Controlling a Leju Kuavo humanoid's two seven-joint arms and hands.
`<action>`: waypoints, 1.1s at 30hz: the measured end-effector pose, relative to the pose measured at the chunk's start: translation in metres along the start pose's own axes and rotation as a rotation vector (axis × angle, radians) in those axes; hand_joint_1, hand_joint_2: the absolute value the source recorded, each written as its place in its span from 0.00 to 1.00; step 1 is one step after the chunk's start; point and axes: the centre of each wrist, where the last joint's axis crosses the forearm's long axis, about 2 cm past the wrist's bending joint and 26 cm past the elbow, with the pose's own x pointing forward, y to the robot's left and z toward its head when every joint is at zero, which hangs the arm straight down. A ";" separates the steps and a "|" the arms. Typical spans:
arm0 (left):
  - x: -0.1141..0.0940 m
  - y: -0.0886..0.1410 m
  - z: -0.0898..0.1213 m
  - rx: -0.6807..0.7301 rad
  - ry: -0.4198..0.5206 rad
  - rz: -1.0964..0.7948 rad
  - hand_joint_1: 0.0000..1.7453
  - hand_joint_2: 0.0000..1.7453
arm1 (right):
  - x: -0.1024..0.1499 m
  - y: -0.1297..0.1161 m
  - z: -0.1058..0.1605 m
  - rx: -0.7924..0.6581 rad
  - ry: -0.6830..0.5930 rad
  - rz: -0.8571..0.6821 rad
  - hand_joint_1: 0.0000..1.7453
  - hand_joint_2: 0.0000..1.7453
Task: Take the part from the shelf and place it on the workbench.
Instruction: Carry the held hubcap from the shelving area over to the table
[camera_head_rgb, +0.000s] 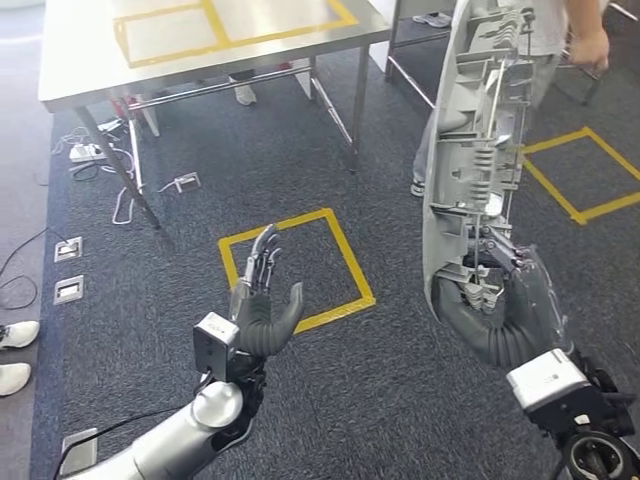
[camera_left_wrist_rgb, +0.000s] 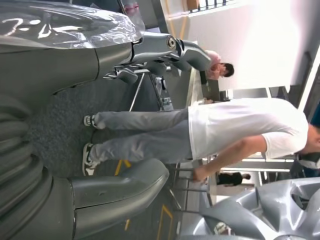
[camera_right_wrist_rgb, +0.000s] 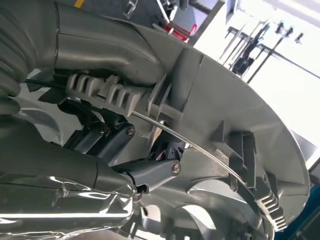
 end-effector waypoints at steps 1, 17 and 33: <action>0.000 0.000 0.000 0.001 0.000 0.002 0.00 1.00 | 0.000 0.000 0.000 0.001 0.000 -0.001 1.00 1.00; -0.001 0.000 0.006 0.020 0.016 -0.015 0.00 1.00 | -0.006 0.003 0.001 -0.002 0.012 -0.035 1.00 1.00; 0.000 0.000 0.004 0.012 0.024 -0.010 0.00 1.00 | -0.012 0.004 0.000 -0.012 0.028 -0.060 1.00 1.00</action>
